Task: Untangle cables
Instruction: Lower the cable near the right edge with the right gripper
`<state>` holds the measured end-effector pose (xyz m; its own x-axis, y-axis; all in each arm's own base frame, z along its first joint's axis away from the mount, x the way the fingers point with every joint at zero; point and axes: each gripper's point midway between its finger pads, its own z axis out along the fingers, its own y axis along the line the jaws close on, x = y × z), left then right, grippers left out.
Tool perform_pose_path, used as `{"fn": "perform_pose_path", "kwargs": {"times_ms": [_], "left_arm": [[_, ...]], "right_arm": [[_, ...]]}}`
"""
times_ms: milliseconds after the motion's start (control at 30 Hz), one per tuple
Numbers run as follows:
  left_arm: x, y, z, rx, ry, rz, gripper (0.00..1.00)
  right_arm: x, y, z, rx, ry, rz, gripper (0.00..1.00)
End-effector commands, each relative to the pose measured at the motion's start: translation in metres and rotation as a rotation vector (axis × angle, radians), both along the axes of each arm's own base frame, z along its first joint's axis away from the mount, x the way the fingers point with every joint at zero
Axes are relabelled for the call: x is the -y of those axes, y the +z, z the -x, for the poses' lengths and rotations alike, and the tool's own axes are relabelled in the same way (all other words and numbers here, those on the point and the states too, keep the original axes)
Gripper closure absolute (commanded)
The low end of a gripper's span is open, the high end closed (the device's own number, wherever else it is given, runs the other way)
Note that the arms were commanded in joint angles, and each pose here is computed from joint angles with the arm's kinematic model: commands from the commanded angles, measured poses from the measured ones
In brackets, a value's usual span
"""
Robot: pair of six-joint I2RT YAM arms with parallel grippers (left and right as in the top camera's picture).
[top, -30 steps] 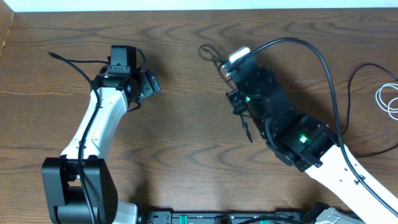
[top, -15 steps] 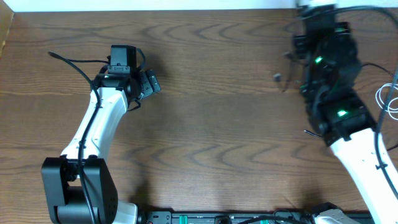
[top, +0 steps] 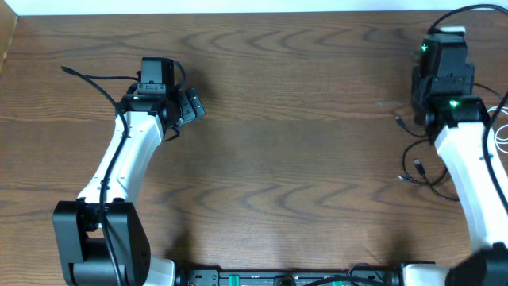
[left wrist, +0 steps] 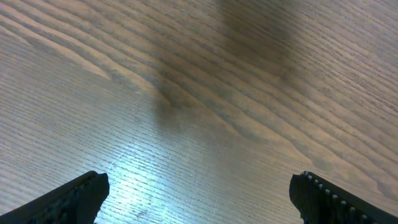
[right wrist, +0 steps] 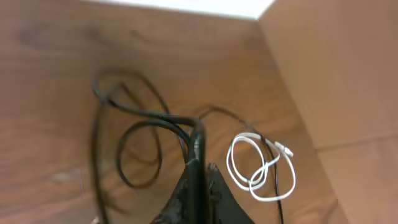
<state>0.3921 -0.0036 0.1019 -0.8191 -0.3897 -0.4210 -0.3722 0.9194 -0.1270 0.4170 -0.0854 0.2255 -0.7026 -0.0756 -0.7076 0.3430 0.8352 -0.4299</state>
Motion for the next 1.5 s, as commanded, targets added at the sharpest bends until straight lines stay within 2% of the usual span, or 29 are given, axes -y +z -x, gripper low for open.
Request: {"fn": "perform_pose_path", "kwargs": {"times_ms": [0,200,233,267,333,400,700,1467], "left_arm": [[-0.005,0.002,-0.002,0.005,0.021,-0.013,0.02],[-0.005,0.002,-0.002,0.005,0.021,-0.013,0.02],[-0.005,0.002,-0.002,0.005,0.021,-0.013,0.02],[-0.005,0.002,-0.002,0.004,0.021,-0.013,0.02],[-0.005,0.002,-0.002,0.004,0.021,-0.013,0.02],[-0.005,0.002,-0.002,0.004,0.021,-0.013,0.02],[-0.005,0.002,-0.002,0.004,0.021,-0.014,0.02],[-0.005,0.002,-0.002,0.004,0.021,-0.014,0.02]], "right_arm": [[0.017,-0.016,0.0,-0.035,-0.058,-0.012,0.99],[0.019,-0.055,-0.001,-0.136,-0.029,-0.098,0.99],[0.018,-0.06,-0.002,-0.145,-0.02,-0.117,0.93],[0.017,-0.065,-0.002,-0.154,-0.009,-0.139,0.73],[0.016,-0.072,-0.002,-0.171,0.003,-0.17,0.22],[0.014,-0.08,0.0,-0.194,0.014,-0.198,0.01],[-0.001,-0.104,0.02,-0.321,0.055,-0.284,0.01],[-0.001,-0.104,0.02,-0.323,0.055,-0.285,0.01]]}}
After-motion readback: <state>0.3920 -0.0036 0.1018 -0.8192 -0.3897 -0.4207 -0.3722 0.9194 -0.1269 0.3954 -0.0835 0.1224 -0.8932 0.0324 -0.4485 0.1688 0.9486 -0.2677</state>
